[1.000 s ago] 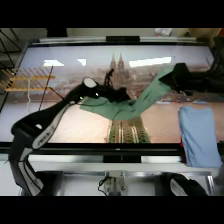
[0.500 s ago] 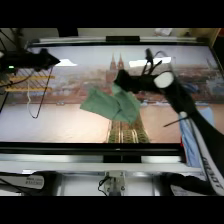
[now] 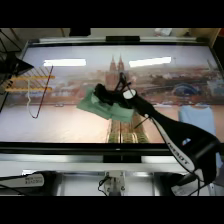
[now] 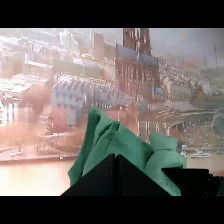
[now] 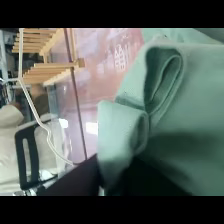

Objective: Fold the shirts.

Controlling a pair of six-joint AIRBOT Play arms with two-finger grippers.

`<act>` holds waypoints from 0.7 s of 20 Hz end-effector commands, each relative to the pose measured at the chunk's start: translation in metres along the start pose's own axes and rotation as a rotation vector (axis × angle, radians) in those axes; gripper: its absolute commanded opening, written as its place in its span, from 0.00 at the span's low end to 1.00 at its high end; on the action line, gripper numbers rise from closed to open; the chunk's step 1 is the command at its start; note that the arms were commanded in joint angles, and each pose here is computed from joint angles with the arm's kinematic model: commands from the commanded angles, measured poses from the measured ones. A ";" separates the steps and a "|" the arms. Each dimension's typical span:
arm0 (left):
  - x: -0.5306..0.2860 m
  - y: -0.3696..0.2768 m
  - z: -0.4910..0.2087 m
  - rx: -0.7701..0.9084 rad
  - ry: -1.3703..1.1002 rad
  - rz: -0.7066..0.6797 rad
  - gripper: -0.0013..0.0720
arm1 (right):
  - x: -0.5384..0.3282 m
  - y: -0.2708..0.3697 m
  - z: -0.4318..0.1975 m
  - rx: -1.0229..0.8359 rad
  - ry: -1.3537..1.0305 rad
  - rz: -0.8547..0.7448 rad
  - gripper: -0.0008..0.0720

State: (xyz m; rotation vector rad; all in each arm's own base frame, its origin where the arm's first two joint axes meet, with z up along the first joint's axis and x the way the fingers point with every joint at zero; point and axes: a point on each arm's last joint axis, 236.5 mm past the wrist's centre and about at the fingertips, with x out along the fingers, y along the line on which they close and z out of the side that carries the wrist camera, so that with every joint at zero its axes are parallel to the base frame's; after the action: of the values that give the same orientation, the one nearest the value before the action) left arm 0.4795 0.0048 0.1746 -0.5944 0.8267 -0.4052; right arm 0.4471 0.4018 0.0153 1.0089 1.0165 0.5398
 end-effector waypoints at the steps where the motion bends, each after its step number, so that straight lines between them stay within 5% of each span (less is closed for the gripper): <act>1: 0.019 -0.005 -0.016 0.005 0.043 -0.015 0.06 | 0.008 0.000 -0.002 -0.014 -0.018 0.009 0.78; 6: 0.028 -0.011 -0.022 0.016 0.066 -0.028 0.06 | -0.052 0.005 0.021 -0.281 0.091 -0.015 0.78; 9: 0.028 -0.012 -0.022 0.028 0.066 -0.029 0.06 | -0.126 -0.078 0.052 -0.256 0.173 -0.365 0.78; 11: 0.028 -0.012 -0.023 0.029 0.067 -0.030 0.06 | -0.190 -0.159 0.047 -0.163 0.293 -0.708 0.89; 14: 0.030 -0.014 -0.024 0.043 0.071 -0.033 0.06 | -0.189 -0.194 0.010 -0.063 0.426 -0.721 0.92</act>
State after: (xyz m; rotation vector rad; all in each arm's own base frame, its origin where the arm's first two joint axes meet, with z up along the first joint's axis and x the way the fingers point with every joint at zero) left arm 0.4782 -0.0278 0.1547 -0.5682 0.8746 -0.4663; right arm 0.3971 0.2099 -0.0356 0.4847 1.4261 0.3394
